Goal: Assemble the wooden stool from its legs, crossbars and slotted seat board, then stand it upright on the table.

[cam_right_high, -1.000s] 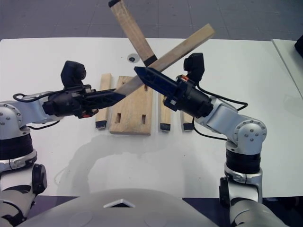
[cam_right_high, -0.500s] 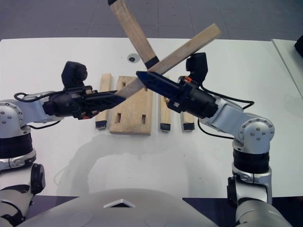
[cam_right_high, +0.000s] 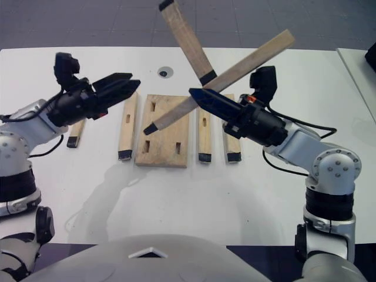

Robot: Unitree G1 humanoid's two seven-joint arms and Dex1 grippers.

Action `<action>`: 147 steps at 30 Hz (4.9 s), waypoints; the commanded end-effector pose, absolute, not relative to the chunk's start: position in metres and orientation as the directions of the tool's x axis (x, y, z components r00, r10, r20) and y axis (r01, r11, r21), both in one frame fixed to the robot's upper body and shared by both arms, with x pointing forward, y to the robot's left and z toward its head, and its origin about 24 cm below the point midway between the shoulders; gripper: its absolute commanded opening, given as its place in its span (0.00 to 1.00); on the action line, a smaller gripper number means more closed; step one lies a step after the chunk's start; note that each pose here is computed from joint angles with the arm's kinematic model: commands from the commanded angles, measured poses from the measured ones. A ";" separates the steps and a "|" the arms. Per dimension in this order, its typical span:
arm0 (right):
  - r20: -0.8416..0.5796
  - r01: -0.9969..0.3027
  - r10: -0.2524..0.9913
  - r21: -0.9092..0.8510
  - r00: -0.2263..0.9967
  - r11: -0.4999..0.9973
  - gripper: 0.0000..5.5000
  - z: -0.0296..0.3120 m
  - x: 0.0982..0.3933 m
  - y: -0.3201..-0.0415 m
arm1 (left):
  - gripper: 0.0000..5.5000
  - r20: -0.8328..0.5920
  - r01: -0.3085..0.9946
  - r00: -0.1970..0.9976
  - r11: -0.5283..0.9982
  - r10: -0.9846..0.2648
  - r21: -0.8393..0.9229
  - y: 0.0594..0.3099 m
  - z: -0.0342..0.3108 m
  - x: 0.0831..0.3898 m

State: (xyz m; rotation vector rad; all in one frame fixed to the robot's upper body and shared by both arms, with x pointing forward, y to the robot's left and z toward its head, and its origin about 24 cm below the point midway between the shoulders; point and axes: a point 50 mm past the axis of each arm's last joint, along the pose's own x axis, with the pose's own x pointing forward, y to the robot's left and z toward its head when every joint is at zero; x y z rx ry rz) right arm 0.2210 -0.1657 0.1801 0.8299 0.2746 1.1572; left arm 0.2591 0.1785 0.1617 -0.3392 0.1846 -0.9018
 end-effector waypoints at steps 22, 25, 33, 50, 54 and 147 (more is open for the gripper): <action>0.174 -0.694 0.870 0.682 0.462 0.232 0.37 0.176 0.214 -0.166 | 0.98 -0.628 0.522 0.701 0.844 -0.339 0.127 0.170 0.065 0.208; 0.162 -0.701 0.872 0.669 0.462 0.247 0.37 0.176 0.216 -0.165 | 0.98 -0.707 0.593 0.627 0.789 -0.328 0.160 0.174 0.056 0.199; 0.146 -0.778 0.850 0.501 0.507 0.378 0.37 0.180 0.239 -0.161 | 0.98 -0.873 0.730 0.437 0.654 -0.219 0.201 0.216 0.020 0.175; -0.129 -0.868 0.886 0.183 0.445 0.462 0.37 0.144 0.319 -0.143 | 0.98 -0.856 0.919 0.385 0.229 -0.345 0.321 0.262 0.037 0.212; -0.152 -0.891 0.908 0.186 0.390 0.414 0.37 0.136 0.327 -0.127 | 0.98 -0.826 0.911 0.411 0.209 -0.386 0.356 0.256 0.040 0.225; -0.490 -0.683 0.805 0.463 0.334 0.565 0.38 0.019 0.327 -0.187 | 0.98 -0.617 0.851 0.510 0.246 -0.600 0.464 0.193 0.043 0.267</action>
